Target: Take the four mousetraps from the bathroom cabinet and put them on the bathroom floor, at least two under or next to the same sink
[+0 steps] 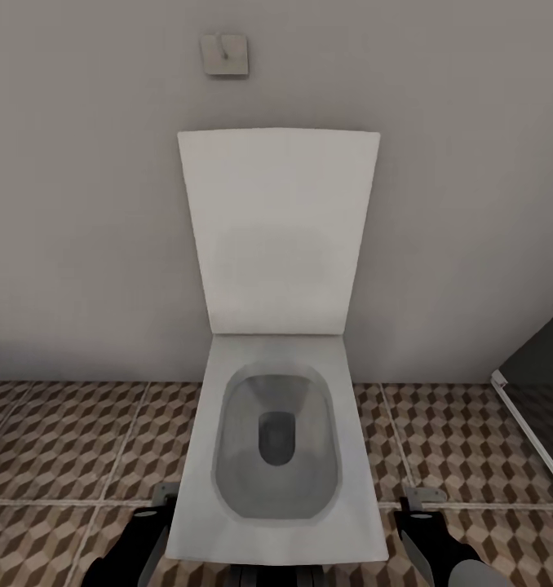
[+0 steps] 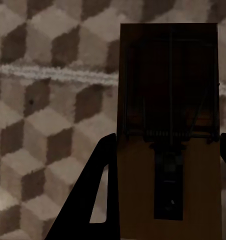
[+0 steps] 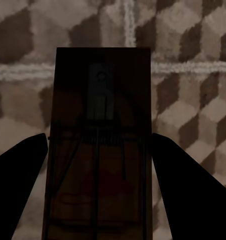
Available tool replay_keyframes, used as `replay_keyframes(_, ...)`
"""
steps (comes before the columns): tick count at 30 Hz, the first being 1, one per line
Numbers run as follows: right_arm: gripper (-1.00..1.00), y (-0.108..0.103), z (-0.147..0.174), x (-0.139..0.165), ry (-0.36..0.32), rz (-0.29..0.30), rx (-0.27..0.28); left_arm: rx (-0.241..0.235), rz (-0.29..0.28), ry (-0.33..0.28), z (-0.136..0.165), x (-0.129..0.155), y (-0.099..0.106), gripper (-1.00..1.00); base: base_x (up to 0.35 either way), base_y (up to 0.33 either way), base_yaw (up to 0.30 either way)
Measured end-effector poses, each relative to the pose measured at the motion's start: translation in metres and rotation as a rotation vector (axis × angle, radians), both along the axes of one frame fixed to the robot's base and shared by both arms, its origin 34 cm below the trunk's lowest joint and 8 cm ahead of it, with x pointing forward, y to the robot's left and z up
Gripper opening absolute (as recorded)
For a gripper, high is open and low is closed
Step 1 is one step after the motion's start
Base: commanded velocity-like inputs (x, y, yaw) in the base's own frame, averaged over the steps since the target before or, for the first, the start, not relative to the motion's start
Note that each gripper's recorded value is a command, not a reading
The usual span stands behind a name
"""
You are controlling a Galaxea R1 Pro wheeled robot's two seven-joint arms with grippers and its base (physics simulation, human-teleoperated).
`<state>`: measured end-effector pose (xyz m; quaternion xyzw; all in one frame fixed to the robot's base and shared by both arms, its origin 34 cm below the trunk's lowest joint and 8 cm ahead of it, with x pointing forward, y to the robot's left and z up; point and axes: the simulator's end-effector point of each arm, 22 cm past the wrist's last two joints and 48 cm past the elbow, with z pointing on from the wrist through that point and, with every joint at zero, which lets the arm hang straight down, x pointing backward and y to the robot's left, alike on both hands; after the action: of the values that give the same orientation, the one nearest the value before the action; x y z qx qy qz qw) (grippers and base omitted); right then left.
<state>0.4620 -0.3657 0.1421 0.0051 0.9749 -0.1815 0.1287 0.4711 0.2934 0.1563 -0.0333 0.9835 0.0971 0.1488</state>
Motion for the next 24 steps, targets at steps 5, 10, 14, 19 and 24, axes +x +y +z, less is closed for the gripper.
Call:
replay_keyframes(5, -1.0, -0.001, 0.001, 0.002, -0.009, 0.006, -0.003, 0.005, 0.003, -0.006, 0.002, 0.003, 0.005, -1.0, 0.0, 0.0, 0.0)
replay_keyframes(10, -1.0, -0.001, 0.001, 0.003, -0.013, 0.007, 0.001, 0.015, 0.003, -0.024, 0.008, 0.013, 0.011, -1.0, 0.0, 0.0, 0.0)
replay_keyframes(14, -1.0, 0.0, 0.0, 0.003, -0.014, 0.007, 0.004, 0.025, 0.006, -0.04, 0.012, 0.026, 0.02, -1.0, 0.0, 0.0, 0.0)
replay_keyframes(19, -1.0, -0.001, 0.001, 0.004, -0.016, 0.007, 0.003, 0.038, 0.009, -0.056, 0.017, 0.037, 0.032, -1.0, 0.0, 0.0, 0.0)
replay_keyframes(24, -1.0, -0.005, 0.001, 0.004, -0.02, 0.001, 0.0, 0.036, 0.01, -0.06, 0.019, 0.05, 0.034, -1.0, 0.0, 0.0, 0.0)
